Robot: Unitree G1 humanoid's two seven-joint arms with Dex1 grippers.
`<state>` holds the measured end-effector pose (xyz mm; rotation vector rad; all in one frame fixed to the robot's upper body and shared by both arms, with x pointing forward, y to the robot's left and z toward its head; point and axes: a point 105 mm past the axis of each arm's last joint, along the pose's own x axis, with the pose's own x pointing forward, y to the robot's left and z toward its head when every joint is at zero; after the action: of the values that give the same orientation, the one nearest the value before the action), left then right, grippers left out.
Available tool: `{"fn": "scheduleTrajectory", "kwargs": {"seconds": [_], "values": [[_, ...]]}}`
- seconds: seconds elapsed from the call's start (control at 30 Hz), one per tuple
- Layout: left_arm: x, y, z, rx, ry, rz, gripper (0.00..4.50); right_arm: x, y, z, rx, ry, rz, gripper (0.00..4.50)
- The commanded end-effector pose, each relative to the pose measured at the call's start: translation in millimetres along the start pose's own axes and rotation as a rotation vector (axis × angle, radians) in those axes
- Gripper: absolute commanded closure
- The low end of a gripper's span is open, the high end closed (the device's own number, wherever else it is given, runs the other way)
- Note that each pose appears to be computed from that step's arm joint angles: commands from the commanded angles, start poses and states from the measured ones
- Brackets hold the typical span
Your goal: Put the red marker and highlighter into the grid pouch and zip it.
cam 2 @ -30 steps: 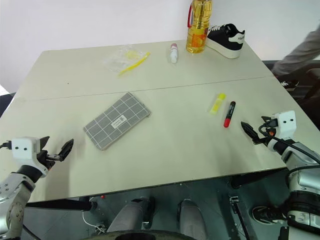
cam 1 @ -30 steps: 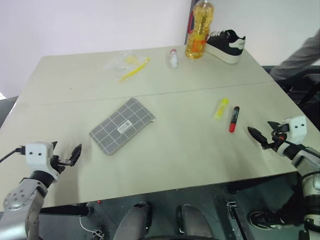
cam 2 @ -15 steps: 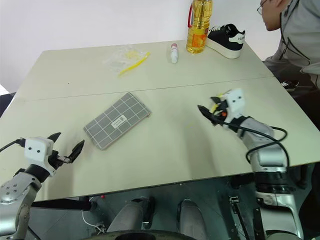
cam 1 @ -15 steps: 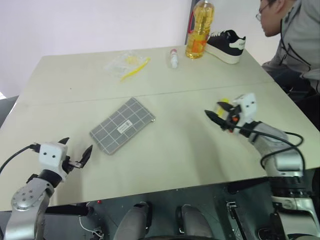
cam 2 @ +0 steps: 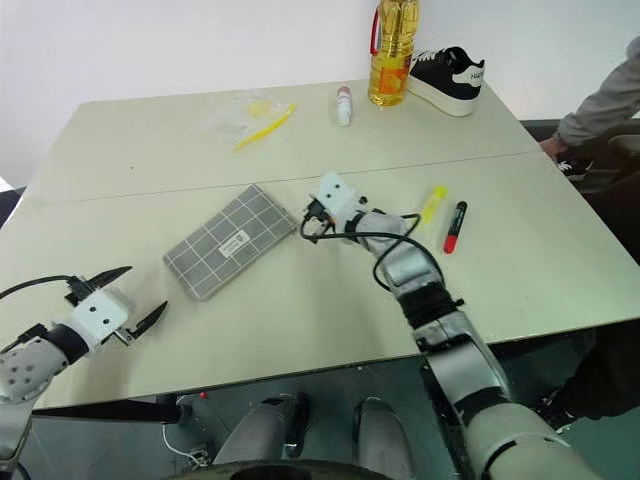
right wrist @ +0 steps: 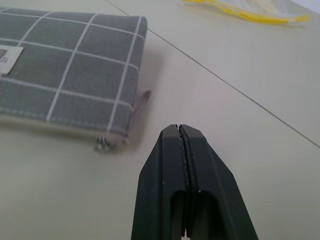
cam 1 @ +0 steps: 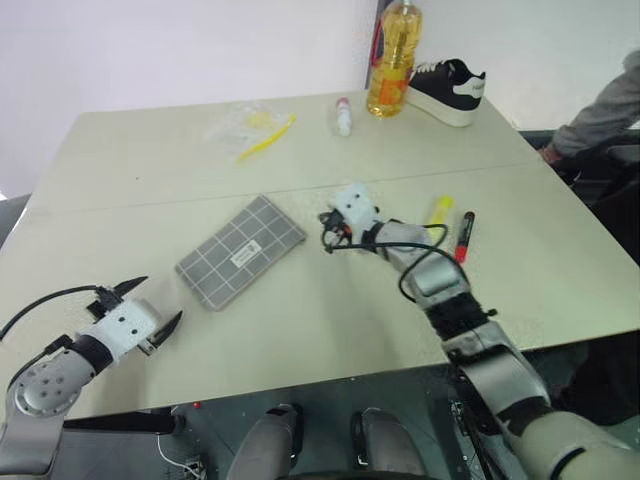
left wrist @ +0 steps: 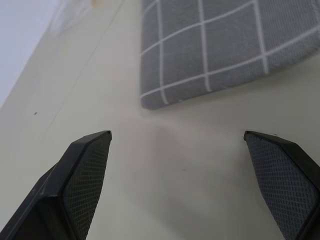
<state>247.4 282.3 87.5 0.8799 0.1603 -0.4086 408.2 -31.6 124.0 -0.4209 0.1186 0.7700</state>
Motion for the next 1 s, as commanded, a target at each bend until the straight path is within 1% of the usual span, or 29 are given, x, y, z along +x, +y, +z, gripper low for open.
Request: {"fn": "scheduleTrajectory", "kwargs": {"seconds": [0.03,0.13,0.2,0.4,0.53,0.77,1.0], "values": [[1,-1,1,0.07,-0.015,-0.048,0.0,16,0,15,-0.053,-0.012,-0.006,4.49],[6,0,1,0.103,-0.022,-0.072,0.0,32,1,17,-0.05,0.012,-0.021,4.49],[9,2,1,0.112,-0.029,-0.074,0.0,39,2,18,-0.009,0.025,-0.023,4.49],[16,1,-3,0.163,-0.031,-0.108,0.0,49,16,16,-0.04,0.045,0.046,4.49],[20,1,-3,0.174,-0.046,-0.12,0.0,51,21,16,-0.059,0.04,0.072,4.49],[32,-5,6,0.197,-0.113,-0.14,0.0,51,33,12,-0.065,0.039,0.135,4.49],[39,-8,13,0.215,-0.167,-0.16,0.0,50,35,8,-0.074,0.043,0.148,4.49]]}}
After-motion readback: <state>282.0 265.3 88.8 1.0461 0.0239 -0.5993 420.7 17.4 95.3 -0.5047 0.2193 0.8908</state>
